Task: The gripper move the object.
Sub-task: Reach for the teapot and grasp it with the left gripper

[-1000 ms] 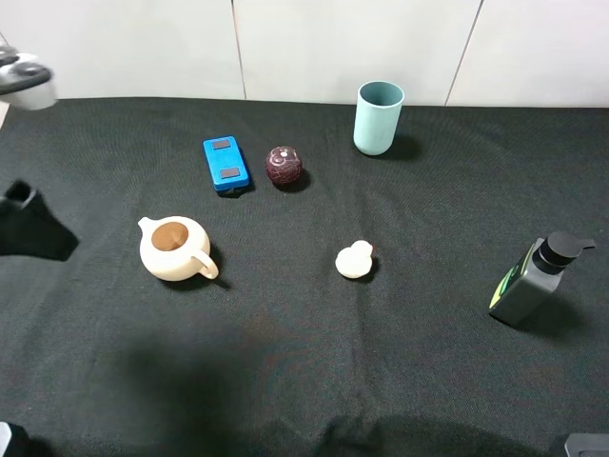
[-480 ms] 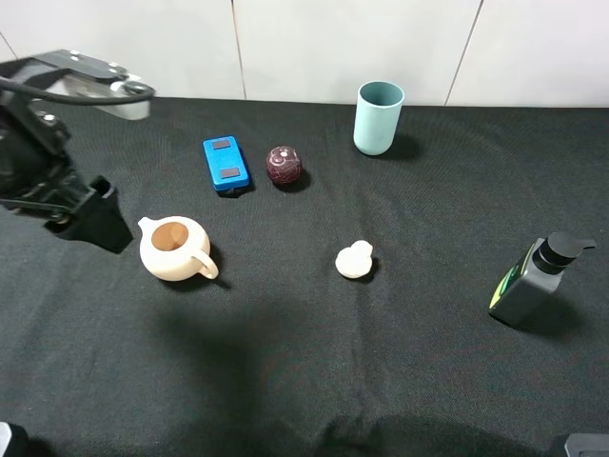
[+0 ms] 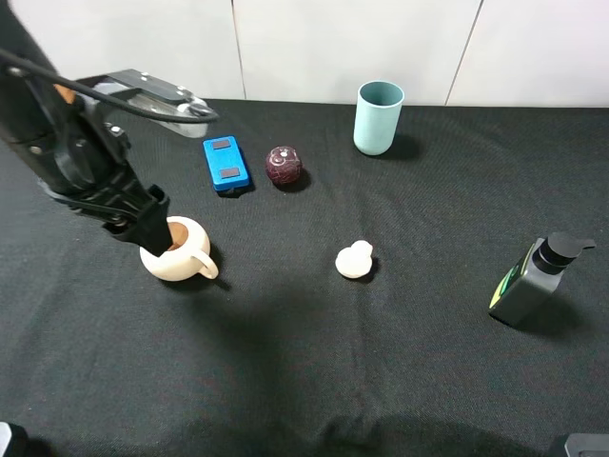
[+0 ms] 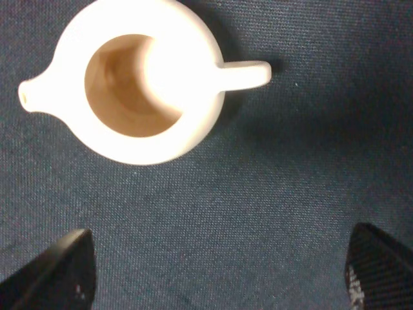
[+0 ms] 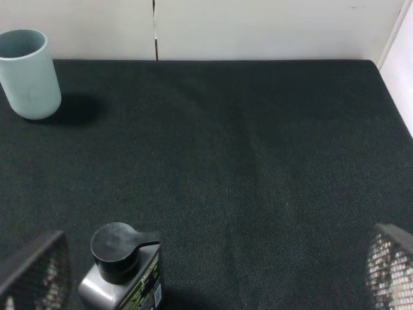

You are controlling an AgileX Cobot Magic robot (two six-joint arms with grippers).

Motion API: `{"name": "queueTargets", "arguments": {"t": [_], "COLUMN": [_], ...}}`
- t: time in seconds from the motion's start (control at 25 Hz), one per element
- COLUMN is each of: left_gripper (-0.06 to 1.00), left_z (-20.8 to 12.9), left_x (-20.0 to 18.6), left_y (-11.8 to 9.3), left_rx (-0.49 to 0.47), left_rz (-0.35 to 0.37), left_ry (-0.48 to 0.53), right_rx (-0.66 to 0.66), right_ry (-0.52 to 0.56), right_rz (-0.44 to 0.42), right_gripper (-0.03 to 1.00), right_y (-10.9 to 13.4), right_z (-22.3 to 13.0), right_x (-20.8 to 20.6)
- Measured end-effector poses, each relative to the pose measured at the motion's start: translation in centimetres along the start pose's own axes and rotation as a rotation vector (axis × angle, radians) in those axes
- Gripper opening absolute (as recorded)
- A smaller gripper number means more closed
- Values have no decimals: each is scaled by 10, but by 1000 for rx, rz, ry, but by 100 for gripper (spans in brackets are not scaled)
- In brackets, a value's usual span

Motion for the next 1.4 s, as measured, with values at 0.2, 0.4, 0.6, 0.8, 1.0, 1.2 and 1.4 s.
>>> {"name": "queueTargets", "arguments": {"t": [0.2, 0.4, 0.6, 0.8, 1.0, 1.2, 1.4], "left_gripper": [83, 83, 83, 83, 83, 83, 83], "left_z": [11, 18, 28, 34, 38, 44, 45], "left_x": [10, 24, 36, 53, 70, 79, 90], "left_y": [-4, -6, -4, -2, -2, -1, -1], "left_rx": [8, 20, 19, 16, 7, 4, -7], "left_rz": [19, 22, 26, 28, 24, 25, 19], "left_ry": [14, 31, 6, 15, 25, 7, 17], "right_rx": [0, 0, 0, 0, 0, 0, 0], "right_ry": [0, 0, 0, 0, 0, 0, 0], "right_rz": [0, 0, 0, 0, 0, 0, 0], "right_gripper": [69, 69, 69, 69, 69, 69, 69], "right_y": [0, 0, 0, 0, 0, 0, 0], "right_z": [0, 0, 0, 0, 0, 0, 0], "right_x": [0, 0, 0, 0, 0, 0, 0]}}
Point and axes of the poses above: a point on each arm's last joint axis where the gripper is mounted, x pointing out along that axis toward the gripper, y along the wrist's bending axis when the last joint is at zero, z = x × y, the point moved 6 cm from there along x, pointing out along that axis toward the gripper, and after that the axes turned 4 degrees about x, right-handed, at the moved point
